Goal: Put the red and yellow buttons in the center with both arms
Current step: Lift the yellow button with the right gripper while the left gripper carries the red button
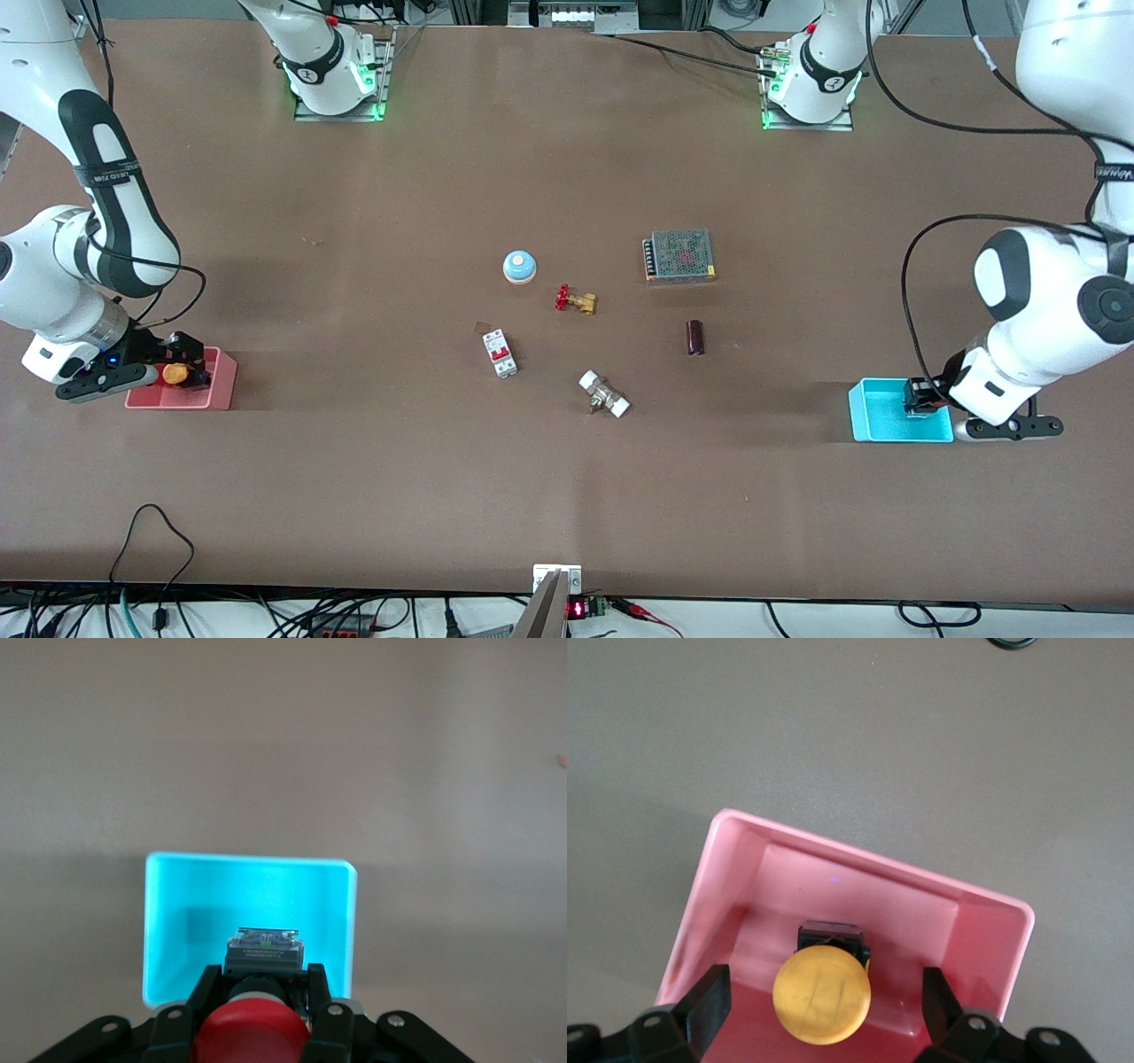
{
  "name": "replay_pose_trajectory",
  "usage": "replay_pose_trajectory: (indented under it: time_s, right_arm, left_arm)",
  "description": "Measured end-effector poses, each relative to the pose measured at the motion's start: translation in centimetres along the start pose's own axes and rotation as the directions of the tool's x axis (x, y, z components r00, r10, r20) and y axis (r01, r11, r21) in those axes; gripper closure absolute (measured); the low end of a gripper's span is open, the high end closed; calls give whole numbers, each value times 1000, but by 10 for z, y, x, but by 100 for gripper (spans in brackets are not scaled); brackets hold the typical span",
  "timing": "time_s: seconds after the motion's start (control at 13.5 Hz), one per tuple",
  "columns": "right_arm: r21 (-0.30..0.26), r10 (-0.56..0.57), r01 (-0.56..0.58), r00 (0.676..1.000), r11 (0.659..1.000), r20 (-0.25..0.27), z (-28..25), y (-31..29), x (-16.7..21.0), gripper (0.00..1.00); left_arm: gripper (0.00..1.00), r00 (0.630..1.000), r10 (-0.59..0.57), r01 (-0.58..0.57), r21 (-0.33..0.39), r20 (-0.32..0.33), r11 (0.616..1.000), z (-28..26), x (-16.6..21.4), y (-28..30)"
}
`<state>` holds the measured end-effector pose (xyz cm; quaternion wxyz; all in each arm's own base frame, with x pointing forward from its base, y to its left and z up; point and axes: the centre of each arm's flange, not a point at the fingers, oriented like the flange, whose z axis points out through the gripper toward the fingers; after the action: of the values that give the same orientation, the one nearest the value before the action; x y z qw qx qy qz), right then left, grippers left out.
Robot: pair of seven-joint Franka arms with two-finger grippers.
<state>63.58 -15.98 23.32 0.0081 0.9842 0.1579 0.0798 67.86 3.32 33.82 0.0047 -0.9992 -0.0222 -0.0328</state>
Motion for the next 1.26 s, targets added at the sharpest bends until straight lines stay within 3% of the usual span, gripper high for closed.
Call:
replay_pose_trajectory:
  time_s: [0.15,0.3,0.37,0.52,0.67,0.74,0.89,1.04,1.26]
  right_arm:
    - [3,0,0,1000,1000,4,4,0,-1,14]
    - [4,0,0,1000,1000,6,5,0,-1,22]
    - [4,0,0,1000,1000,6,6,0,-1,22]
    - [4,-1,1,1000,1000,5,6,0,-1,40]
    - [4,-3,3,1000,1000,5,6,0,-1,45]
    - [4,-3,3,1000,1000,5,6,0,-1,54]
    - [4,-4,4,1000,1000,5,6,0,-1,59]
    - [4,-5,4,1000,1000,5,6,0,-1,62]
    - [4,-5,5,1000,1000,4,6,0,0,63]
  left_arm:
    - [57,996,33,-33,1,87,999,-18,-20,25]
    - [57,985,25,-18,-41,172,999,-14,-49,54]
    - [57,977,25,-13,-56,211,998,-3,-64,67]
    - [57,957,4,14,-58,291,998,27,-98,102]
    - [57,943,-24,41,-45,331,998,49,-124,136]
    - [57,943,-26,43,-43,332,998,57,-133,144]
    - [57,954,-23,40,-51,300,998,73,-146,149]
    - [57,968,-21,38,-61,252,997,88,-160,151]
    - [57,971,-21,36,-60,239,998,97,-175,149]
